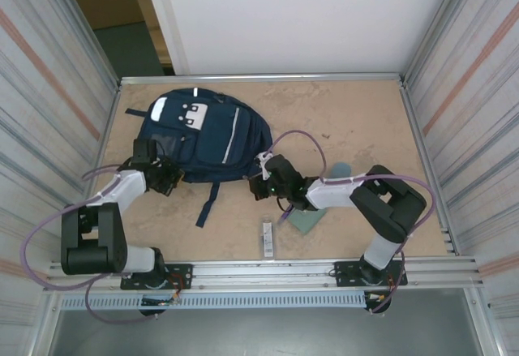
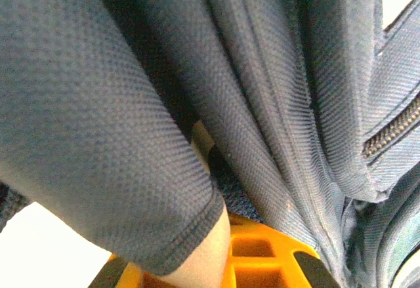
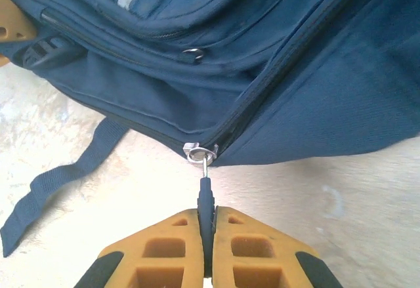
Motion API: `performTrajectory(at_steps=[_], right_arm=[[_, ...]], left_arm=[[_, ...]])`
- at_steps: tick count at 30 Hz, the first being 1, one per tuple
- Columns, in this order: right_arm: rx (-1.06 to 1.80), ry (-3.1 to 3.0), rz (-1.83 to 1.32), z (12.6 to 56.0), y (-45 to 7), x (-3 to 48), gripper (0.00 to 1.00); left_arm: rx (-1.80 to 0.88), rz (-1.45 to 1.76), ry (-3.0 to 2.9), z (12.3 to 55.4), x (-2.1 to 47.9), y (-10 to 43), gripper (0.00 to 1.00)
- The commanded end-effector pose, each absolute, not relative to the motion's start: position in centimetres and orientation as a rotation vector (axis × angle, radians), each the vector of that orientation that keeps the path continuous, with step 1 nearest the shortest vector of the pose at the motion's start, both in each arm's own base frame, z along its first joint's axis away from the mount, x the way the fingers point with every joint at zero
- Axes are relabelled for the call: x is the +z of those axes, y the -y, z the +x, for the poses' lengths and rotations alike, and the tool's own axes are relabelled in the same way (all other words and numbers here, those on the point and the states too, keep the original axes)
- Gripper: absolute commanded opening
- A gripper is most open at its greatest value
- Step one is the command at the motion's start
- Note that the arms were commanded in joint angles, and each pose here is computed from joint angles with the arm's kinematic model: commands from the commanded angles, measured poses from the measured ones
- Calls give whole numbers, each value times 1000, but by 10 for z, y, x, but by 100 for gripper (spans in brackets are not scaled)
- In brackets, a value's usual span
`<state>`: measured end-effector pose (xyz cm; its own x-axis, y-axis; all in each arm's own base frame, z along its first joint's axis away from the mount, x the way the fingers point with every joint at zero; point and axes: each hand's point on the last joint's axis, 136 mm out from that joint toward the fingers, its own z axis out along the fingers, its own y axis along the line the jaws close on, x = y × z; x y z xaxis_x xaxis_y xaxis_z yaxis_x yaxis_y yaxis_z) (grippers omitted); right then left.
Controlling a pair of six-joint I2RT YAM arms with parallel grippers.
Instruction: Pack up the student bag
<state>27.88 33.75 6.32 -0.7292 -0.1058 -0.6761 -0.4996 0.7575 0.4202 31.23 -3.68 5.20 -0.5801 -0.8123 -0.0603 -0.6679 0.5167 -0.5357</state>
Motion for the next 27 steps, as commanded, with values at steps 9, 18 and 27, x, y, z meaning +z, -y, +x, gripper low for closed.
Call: performTrajectory(at_steps=[9, 18, 27], right_arm=[[704, -2325, -635, 263, -305, 68, 0], [881, -2270, -824, 258, -401, 84, 0], [1108, -2219, -843, 247, -478, 90, 0]], left_arm=[[-684, -1159, -2454, 372, 57, 28, 0], [-814, -1084, -2495, 422, 81, 38, 48], [-636, -1149, -2587, 324, 81, 22, 57]])
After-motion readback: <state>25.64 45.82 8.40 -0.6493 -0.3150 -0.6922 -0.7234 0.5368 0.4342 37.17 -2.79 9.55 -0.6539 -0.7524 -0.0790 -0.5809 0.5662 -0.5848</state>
